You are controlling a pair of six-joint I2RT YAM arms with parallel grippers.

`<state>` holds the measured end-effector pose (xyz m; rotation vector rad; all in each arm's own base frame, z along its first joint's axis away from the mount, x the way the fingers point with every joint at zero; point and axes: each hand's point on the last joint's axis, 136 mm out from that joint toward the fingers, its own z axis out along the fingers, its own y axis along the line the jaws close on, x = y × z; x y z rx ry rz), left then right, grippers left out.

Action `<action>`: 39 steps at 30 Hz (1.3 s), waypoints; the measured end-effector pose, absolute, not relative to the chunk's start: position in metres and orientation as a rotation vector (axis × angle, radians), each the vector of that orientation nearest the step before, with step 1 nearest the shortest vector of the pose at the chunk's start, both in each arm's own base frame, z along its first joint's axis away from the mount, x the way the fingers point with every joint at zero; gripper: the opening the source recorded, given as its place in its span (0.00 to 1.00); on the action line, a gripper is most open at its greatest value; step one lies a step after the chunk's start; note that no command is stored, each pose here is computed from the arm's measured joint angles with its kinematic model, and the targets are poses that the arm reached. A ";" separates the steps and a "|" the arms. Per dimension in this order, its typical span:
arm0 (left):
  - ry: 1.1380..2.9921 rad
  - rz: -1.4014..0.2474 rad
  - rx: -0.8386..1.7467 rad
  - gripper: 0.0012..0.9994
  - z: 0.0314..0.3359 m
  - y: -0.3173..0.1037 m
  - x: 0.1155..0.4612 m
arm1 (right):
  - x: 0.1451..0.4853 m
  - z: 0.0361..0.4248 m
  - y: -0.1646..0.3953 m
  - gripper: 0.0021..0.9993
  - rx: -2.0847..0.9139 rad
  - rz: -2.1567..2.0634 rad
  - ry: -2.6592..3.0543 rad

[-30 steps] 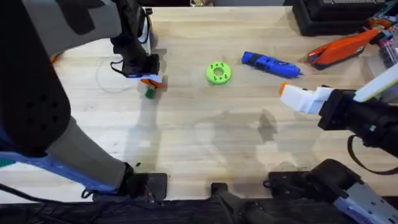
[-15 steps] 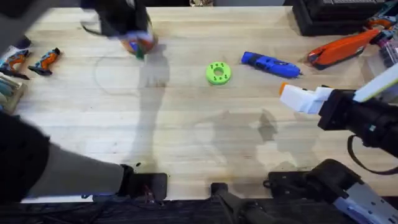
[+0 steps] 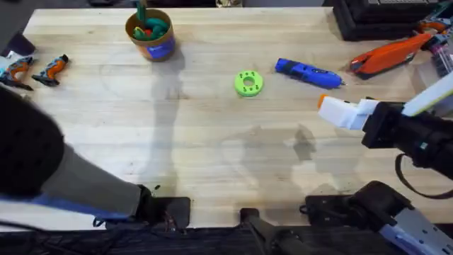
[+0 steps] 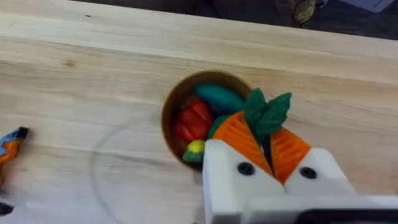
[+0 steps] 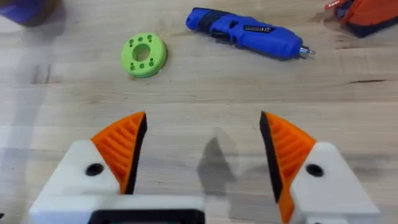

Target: Pick up the gripper from the table and insert it into the empty holder that is missing its gripper. Then pick up a screw, insert it into the mounting hole, and use the screwdriver to tighten it. Finally, clean up the table by picking up the vegetable and placing it into the bucket.

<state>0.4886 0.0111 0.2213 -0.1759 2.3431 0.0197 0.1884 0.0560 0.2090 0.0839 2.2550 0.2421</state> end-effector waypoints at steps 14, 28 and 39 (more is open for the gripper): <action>2.403 0.034 -0.167 0.82 0.175 0.012 0.508 | 0.188 0.209 0.056 0.99 0.086 0.243 2.255; 2.579 0.034 -0.222 0.99 0.227 0.011 0.394 | 0.188 0.209 0.056 0.99 0.087 0.243 2.255; 2.644 -0.011 -0.042 0.99 0.224 -0.033 0.300 | 0.188 0.209 0.056 0.99 0.087 0.243 2.255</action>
